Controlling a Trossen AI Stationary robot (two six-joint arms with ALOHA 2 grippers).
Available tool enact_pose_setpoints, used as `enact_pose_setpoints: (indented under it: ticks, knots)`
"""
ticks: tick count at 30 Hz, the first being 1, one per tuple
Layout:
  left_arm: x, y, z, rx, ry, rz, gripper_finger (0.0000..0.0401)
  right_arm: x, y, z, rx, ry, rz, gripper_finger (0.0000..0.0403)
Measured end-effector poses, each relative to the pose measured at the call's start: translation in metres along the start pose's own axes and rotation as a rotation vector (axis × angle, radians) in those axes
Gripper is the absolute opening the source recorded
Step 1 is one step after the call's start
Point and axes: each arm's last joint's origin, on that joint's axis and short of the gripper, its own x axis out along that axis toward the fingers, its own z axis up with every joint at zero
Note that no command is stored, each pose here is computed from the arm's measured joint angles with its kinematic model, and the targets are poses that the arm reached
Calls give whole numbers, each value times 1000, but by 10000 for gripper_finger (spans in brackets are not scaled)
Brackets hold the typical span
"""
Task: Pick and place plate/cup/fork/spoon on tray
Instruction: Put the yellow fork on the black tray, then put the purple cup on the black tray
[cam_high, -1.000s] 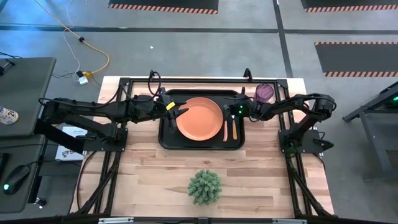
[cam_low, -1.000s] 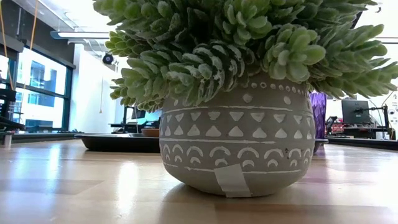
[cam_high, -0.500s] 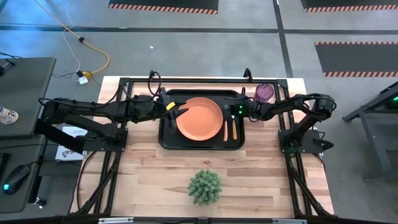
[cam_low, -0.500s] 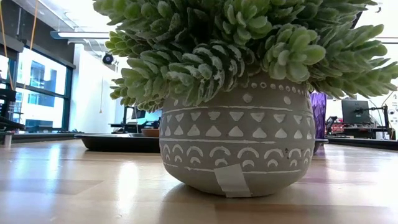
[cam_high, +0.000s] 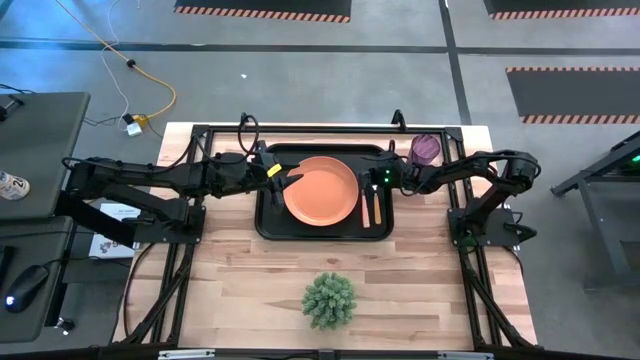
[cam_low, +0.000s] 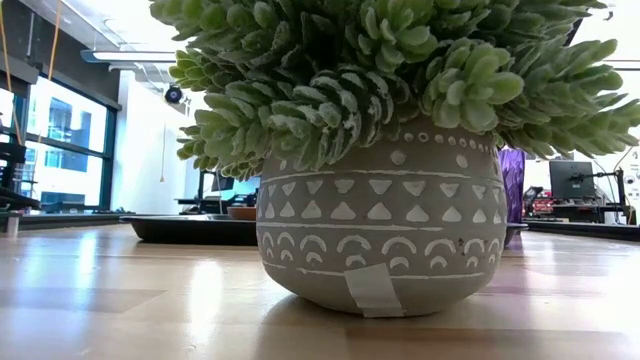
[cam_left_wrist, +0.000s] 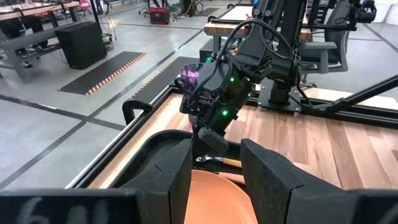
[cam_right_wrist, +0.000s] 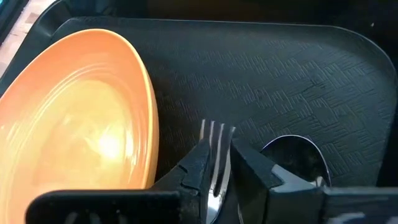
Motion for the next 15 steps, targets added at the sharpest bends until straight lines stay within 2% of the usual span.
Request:
enact_pose_setpoints:
  ticks: [8, 15]
  knots:
    - [0, 0, 0, 0, 0, 0, 129, -2, 1, 1, 15, -5, 7, 55]
    - [0, 0, 0, 0, 0, 0, 129, -15, 14, 2, 2, -23, 66, 55]
